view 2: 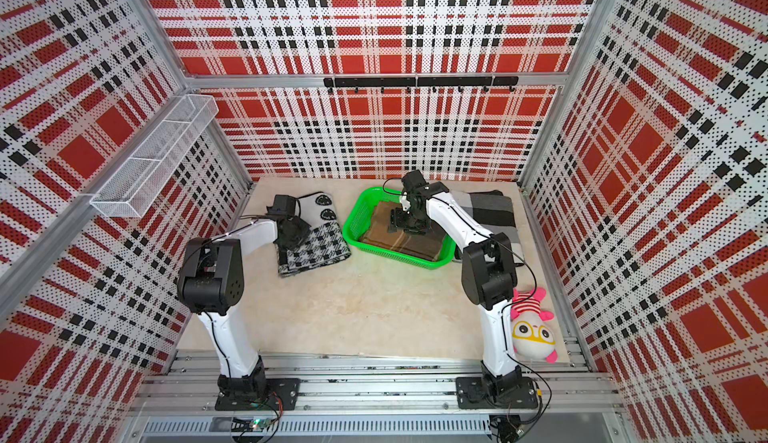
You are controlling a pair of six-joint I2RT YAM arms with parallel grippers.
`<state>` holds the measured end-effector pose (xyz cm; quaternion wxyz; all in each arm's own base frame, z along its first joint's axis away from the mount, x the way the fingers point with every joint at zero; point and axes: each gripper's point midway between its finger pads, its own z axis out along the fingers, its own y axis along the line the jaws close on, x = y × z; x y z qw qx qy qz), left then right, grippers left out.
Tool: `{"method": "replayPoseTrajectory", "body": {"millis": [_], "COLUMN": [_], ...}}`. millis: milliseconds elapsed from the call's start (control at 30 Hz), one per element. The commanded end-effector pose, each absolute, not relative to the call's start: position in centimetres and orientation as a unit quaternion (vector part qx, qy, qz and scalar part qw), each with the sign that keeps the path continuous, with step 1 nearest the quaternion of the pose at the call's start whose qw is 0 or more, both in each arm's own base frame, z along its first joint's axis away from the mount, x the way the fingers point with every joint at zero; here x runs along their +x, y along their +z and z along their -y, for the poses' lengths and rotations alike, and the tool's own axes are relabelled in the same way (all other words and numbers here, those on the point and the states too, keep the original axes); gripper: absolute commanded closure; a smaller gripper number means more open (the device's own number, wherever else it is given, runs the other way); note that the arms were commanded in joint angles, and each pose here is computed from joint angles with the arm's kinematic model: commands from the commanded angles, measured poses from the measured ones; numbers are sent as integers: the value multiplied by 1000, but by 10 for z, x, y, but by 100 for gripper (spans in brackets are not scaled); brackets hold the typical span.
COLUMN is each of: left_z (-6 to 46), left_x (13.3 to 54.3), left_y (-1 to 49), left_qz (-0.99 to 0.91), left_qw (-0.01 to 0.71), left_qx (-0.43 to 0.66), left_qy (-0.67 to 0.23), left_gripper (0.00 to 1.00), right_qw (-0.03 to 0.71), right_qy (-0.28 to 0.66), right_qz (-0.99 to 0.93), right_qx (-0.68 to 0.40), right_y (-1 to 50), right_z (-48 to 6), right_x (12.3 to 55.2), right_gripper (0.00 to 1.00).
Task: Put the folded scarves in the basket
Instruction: Move the scarf to the center of the board.
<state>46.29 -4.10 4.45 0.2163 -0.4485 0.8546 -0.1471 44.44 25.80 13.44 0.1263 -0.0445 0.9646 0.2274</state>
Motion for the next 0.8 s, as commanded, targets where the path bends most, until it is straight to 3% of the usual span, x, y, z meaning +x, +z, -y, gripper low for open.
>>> {"method": "replayPoseTrajectory", "body": {"millis": [0,300,500,633,767], "left_z": [68,72,74,55,31], "left_x": [440,420,483,520,520], "left_y": [46,107,127,111,79], "left_qz": [-846,-830,-850,-879,-889], "left_qw": [191,224,256,274,250], "left_qx": [-466,-479,-419,-374,-377], "left_qy": [-172,-178,-189,-113,-77], "left_gripper": [71,70,68,69,69], "right_qw": [130,126,122,132,128], "right_qy": [250,284,335,330,317], "right_qz": [-958,-951,-934,-933,-938], "right_qx": [-45,8,36,56,61], "right_y": [129,134,135,141,143], "right_z": [-274,-291,-319,-317,-309], "right_x": [461,480,488,492,483], "right_gripper": [29,30,35,39,40]}}
